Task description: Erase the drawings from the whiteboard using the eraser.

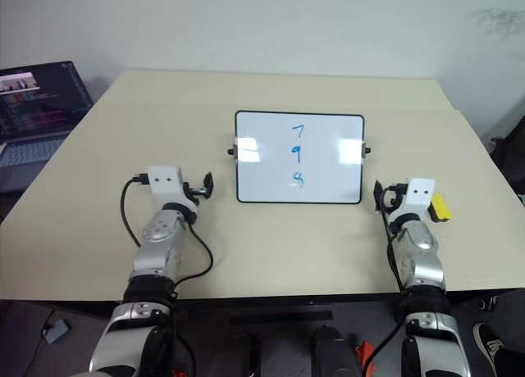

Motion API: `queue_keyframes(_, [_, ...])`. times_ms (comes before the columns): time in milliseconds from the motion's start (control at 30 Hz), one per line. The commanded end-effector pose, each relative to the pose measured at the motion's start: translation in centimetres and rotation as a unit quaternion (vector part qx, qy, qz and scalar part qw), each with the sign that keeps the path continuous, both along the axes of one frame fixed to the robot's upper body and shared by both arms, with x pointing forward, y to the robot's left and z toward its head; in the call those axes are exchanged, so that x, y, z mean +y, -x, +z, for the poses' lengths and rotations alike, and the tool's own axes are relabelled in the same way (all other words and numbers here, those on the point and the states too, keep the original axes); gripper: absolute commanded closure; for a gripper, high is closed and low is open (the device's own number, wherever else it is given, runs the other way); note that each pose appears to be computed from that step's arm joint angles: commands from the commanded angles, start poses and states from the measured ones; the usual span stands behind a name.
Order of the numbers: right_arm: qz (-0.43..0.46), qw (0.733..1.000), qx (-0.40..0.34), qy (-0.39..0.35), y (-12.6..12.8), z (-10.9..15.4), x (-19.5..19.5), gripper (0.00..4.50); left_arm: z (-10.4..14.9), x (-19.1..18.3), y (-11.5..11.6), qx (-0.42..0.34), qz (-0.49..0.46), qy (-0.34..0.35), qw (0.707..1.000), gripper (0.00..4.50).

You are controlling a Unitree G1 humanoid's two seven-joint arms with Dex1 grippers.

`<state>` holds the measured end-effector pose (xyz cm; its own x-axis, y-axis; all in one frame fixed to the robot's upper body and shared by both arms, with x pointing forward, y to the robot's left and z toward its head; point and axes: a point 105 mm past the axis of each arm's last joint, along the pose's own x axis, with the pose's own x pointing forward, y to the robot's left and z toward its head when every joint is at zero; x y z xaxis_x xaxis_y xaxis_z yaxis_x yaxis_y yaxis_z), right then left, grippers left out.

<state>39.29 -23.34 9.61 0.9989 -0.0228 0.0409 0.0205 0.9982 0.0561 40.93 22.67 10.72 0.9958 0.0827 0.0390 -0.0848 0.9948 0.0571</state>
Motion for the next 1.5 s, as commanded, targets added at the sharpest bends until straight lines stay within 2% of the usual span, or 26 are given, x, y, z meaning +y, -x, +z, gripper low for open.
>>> queue_keyframes(33, [-0.004,0.999,-0.037,0.002,-0.1,2.0,-0.4,0.03,1.6,0.2,-0.1,-0.030,-0.001,-0.011,0.999,0.00])
queue_keyframes(333, [0.001,0.999,-0.043,0.008,-0.3,2.5,-0.5,0.03,1.1,0.7,0.2,-0.014,0.000,0.006,1.000,0.00])
queue_keyframes(467, [0.040,0.997,-0.061,0.006,-0.3,4.3,0.0,0.03,2.3,1.5,0.3,-0.026,-0.009,0.009,1.000,0.00])
queue_keyframes(667, [0.117,0.991,-0.062,0.001,0.4,6.4,1.7,0.03,3.5,1.9,0.9,0.004,-0.130,-0.016,0.991,0.00])
queue_keyframes(800, [0.129,0.990,-0.057,-0.006,0.9,8.3,1.3,0.03,7.5,1.9,1.5,-0.018,-0.216,0.000,0.976,0.00])
queue_keyframes(933, [0.113,0.993,-0.024,0.015,0.9,9.0,-0.4,0.03,10.6,-1.3,2.6,-0.037,-0.323,0.029,0.945,0.00])
queue_keyframes(1033, [0.088,0.996,-0.014,0.019,0.9,10.2,-2.9,0.03,12.0,-6.6,4.3,-0.026,-0.440,0.003,0.898,0.00])
queue_keyframes(1100, [0.068,0.998,0.001,0.011,0.9,10.5,-4.4,0.03,12.0,-9.1,5.4,-0.013,-0.494,-0.024,0.869,0.00])
queue_keyframes(1233, [0.029,0.997,0.064,0.029,1.3,10.1,-7.2,0.03,10.7,-13.0,6.2,0.013,-0.553,-0.052,0.832,0.00])
queue_keyframes(1367, [-0.013,0.992,0.122,0.042,2.1,10.0,-10.0,0.03,9.8,-15.4,6.6,0.021,-0.579,-0.057,0.813,0.00])
queue_keyframes(1500, [-0.024,0.974,0.221,0.038,3.0,8.1,-11.8,0.03,8.8,-16.8,6.3,0.027,-0.586,-0.060,0.808,0.00])
